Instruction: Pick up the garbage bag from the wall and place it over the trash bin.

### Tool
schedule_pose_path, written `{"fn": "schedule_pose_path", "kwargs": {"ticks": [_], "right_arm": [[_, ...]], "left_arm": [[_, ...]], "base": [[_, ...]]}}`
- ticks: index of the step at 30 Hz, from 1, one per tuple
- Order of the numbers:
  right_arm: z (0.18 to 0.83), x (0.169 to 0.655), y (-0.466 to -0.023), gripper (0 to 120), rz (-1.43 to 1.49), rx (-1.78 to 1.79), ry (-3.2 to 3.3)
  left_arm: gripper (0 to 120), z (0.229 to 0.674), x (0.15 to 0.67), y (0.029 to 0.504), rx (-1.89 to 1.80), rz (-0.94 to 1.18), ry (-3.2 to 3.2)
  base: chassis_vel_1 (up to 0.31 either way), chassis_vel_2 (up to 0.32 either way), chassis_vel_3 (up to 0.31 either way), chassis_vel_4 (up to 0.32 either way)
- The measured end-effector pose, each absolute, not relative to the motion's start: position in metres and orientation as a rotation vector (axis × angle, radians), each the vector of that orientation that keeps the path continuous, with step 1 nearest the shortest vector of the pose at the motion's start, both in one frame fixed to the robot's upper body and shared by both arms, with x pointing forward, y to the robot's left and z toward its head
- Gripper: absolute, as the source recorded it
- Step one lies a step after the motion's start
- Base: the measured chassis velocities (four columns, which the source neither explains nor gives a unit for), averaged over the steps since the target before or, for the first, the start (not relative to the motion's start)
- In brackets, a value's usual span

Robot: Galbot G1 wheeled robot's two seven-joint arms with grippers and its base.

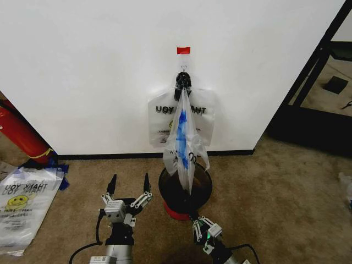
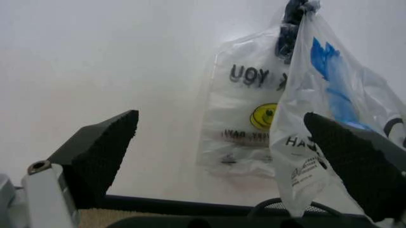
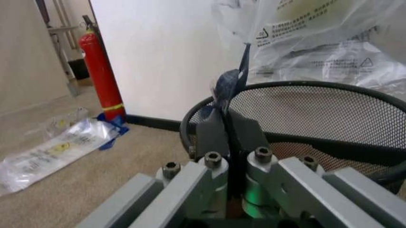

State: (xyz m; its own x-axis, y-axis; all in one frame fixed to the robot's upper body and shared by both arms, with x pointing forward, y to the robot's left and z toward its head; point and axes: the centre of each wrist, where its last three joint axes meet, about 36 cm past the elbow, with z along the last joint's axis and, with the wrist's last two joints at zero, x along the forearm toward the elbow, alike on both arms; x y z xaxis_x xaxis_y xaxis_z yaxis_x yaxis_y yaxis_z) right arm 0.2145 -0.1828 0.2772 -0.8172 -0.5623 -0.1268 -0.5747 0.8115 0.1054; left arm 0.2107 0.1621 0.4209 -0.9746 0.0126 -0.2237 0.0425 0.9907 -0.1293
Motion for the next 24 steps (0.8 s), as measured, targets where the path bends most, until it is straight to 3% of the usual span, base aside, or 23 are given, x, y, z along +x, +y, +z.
{"fn": "schedule_pose_path", "kwargs": {"ticks": [13, 24], "right_arm": [[0.295, 0.226, -0.175, 0, 0.246, -0.852, 2.882], [0.363, 0.27, -0.177, 0, 0.447, -0.632, 2.854]], "left_arm": [[100, 0.428, 0.211, 0.162, 0.08, -0.191, 2.901], [100, 0.48, 0.221, 0.174, 0.432, -0.166, 2.928]], "base": [[0.0, 0.0, 0.0, 0.0], [0.0, 0.0, 0.0, 0.0]]}}
